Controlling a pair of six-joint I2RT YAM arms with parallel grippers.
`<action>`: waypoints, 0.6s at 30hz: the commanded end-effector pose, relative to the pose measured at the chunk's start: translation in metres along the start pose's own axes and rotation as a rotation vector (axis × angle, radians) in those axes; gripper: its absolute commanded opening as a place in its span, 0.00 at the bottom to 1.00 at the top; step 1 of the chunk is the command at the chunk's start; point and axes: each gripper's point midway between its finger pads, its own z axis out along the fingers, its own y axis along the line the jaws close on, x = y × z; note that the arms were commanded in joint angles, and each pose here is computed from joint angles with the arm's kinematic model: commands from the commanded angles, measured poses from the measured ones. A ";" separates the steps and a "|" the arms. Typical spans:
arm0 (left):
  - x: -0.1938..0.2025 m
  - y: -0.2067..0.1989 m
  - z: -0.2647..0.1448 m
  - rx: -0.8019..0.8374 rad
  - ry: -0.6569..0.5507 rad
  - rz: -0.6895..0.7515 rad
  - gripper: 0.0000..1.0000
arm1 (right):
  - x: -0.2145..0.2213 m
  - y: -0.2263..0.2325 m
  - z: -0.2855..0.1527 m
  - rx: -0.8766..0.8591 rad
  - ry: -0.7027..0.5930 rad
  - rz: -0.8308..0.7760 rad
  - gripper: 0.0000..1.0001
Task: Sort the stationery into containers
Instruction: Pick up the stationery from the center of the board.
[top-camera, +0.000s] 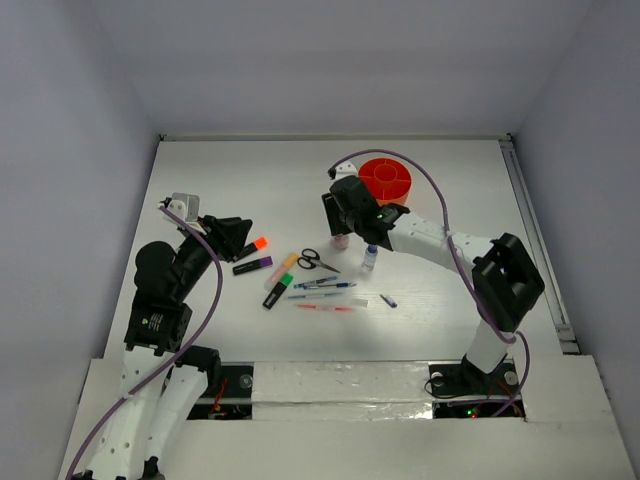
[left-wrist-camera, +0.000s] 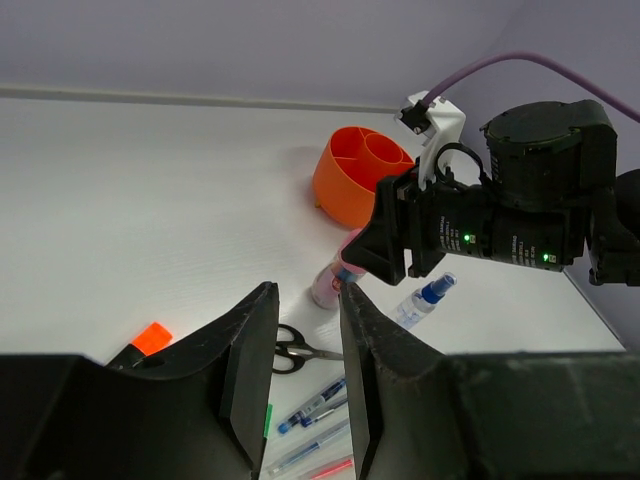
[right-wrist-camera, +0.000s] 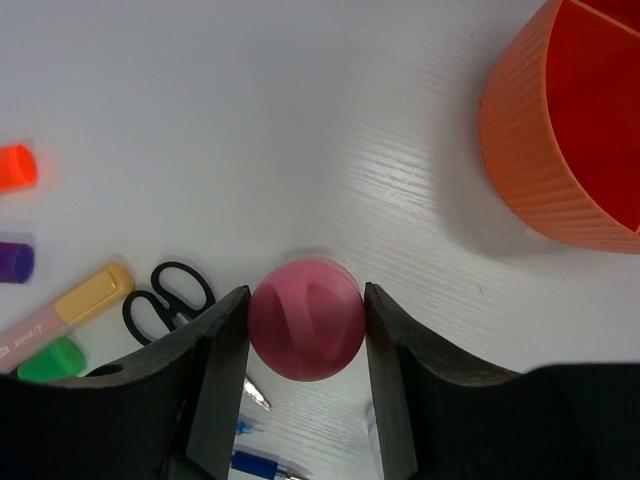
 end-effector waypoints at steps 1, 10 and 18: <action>-0.015 -0.009 -0.001 0.033 -0.049 0.019 0.28 | -0.021 0.001 -0.003 -0.004 -0.039 0.017 0.49; -0.017 -0.010 -0.003 0.034 -0.055 0.023 0.28 | -0.073 -0.013 -0.026 0.004 -0.168 0.041 0.21; -0.018 -0.016 -0.005 0.053 -0.061 0.027 0.28 | -0.148 -0.059 -0.075 0.034 -0.341 0.119 0.21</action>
